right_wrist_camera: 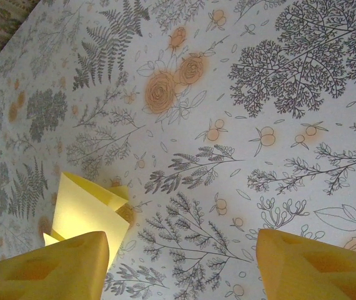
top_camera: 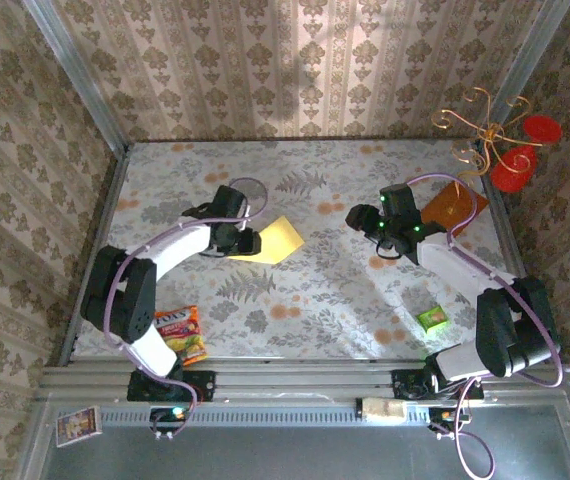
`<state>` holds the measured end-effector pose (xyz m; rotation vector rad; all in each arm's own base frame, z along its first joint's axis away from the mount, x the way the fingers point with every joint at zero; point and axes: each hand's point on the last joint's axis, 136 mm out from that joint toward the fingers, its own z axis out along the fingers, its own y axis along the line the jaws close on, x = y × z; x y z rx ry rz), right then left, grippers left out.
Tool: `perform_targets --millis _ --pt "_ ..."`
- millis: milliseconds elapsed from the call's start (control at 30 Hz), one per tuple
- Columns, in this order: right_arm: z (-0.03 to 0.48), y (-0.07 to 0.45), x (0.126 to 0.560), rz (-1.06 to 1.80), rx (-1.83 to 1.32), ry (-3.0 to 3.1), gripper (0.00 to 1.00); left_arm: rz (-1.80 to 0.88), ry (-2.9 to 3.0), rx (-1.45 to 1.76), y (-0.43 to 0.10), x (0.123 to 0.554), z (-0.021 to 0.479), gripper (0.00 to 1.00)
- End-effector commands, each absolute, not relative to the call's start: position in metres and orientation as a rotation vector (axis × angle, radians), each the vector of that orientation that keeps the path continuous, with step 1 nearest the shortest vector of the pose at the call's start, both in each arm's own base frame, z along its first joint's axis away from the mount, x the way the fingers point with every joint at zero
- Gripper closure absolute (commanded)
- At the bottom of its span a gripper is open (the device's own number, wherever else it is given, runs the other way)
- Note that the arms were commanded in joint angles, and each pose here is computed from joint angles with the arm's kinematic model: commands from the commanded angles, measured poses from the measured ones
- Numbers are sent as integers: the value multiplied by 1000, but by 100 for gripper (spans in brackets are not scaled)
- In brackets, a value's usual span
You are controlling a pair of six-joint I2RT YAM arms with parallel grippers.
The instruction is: Fold a paper plane with a square sheet of paper (pick it up from the middle)
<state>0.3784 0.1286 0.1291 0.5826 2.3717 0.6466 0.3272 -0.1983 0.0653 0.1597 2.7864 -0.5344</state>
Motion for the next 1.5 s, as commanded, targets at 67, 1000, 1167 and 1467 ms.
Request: perform_targets --millis 67,1000,1167,1467 --pt "122 133 380 674 588 2388 35 -820 2711 43 -213 351 72 63" --pt "90 163 367 729 665 2492 39 -800 2884 -99 -239 347 15 76" --pt "77 188 352 809 723 2503 41 -874 2870 -270 -264 329 14 79" --pt "54 237 329 964 766 2540 49 -975 2816 -542 -265 315 11 80"
